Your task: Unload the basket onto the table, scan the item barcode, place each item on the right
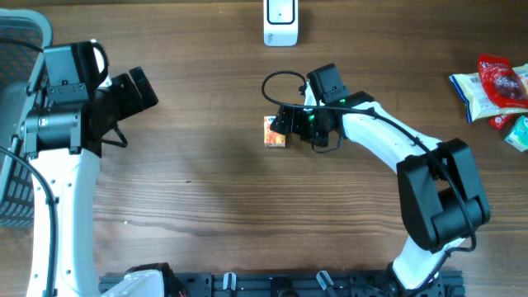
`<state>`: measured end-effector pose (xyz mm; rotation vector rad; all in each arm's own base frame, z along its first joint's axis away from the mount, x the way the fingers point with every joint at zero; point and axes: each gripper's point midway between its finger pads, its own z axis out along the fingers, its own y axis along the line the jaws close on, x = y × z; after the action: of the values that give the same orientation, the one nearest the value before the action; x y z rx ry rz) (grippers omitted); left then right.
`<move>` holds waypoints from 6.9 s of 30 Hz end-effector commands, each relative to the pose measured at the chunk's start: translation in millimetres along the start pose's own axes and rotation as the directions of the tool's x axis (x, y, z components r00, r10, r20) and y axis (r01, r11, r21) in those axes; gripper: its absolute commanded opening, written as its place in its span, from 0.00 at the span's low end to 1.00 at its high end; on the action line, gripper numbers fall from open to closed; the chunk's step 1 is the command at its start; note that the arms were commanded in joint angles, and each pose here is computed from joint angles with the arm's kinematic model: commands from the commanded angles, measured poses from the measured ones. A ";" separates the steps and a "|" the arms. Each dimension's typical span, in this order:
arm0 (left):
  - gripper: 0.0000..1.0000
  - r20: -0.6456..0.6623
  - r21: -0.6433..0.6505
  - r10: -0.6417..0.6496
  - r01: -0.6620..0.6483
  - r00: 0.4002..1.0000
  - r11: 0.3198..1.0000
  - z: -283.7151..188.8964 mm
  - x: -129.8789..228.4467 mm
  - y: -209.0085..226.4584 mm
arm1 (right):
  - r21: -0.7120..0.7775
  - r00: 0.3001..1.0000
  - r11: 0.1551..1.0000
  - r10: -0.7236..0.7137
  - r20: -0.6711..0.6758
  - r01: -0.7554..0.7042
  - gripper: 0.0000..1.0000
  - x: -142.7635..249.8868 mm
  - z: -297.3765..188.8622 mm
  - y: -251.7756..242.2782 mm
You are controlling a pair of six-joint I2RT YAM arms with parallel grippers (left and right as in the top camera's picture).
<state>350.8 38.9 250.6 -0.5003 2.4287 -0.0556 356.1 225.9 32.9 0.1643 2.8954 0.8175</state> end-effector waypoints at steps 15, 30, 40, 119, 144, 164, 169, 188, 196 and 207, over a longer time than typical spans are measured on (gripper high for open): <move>1.00 0.011 0.002 -0.020 0.019 1.000 1.000 -2.8 -2.5 0.8 | 0.034 0.989 0.992 0.127 -0.080 -0.125 0.59 14.7 39.5 -18.2; 1.00 0.011 0.002 -0.020 0.019 1.000 1.000 -2.8 -2.5 0.8 | 0.063 0.977 0.982 0.183 -0.110 -0.177 0.04 24.8 58.5 -23.9; 1.00 0.011 0.002 -0.020 0.019 1.000 1.000 -2.8 -2.5 0.8 | 0.170 0.994 0.983 -0.080 0.068 0.068 0.04 -27.2 0.4 -3.0; 1.00 0.011 0.002 -0.020 0.019 1.000 1.000 -2.8 -2.5 0.8 | 0.659 0.451 0.750 -0.570 0.687 -0.054 0.04 -305.2 -193.3 55.5; 1.00 0.011 0.002 -0.020 0.019 1.000 1.000 -2.8 -2.5 0.9 | 0.395 0.483 0.306 0.305 0.821 -0.866 0.04 -154.5 -336.3 -365.0; 1.00 0.011 0.002 -0.020 0.019 1.000 1.000 -2.8 -2.5 0.9 | 0.235 0.432 0.499 0.328 0.840 -0.834 1.00 -153.7 -384.9 -332.5; 1.00 0.011 0.002 -0.020 0.019 1.000 1.000 -2.8 -2.5 0.8 | 0.047 0.351 0.628 0.369 0.861 -0.776 1.00 -144.1 -432.5 -258.6; 1.00 0.011 0.002 -0.020 0.019 1.000 1.000 -2.8 -2.5 0.8 | 0.312 0.821 0.889 0.113 0.559 -0.335 1.00 -52.1 -319.7 -42.9; 1.00 0.011 0.002 -0.020 0.019 1.000 1.000 -2.8 -2.5 0.8 | 0.408 0.871 0.892 -0.035 0.489 -0.194 1.00 -14.5 -308.4 -5.5; 1.00 0.011 0.002 -0.020 0.019 1.000 1.000 -2.8 -2.4 0.8 | 0.357 0.926 0.933 -0.090 0.366 -0.051 1.00 51.4 -317.0 19.0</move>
<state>350.7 38.9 250.5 -0.5004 2.4291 -0.0555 263.2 78.5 305.8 0.3103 2.6157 0.1441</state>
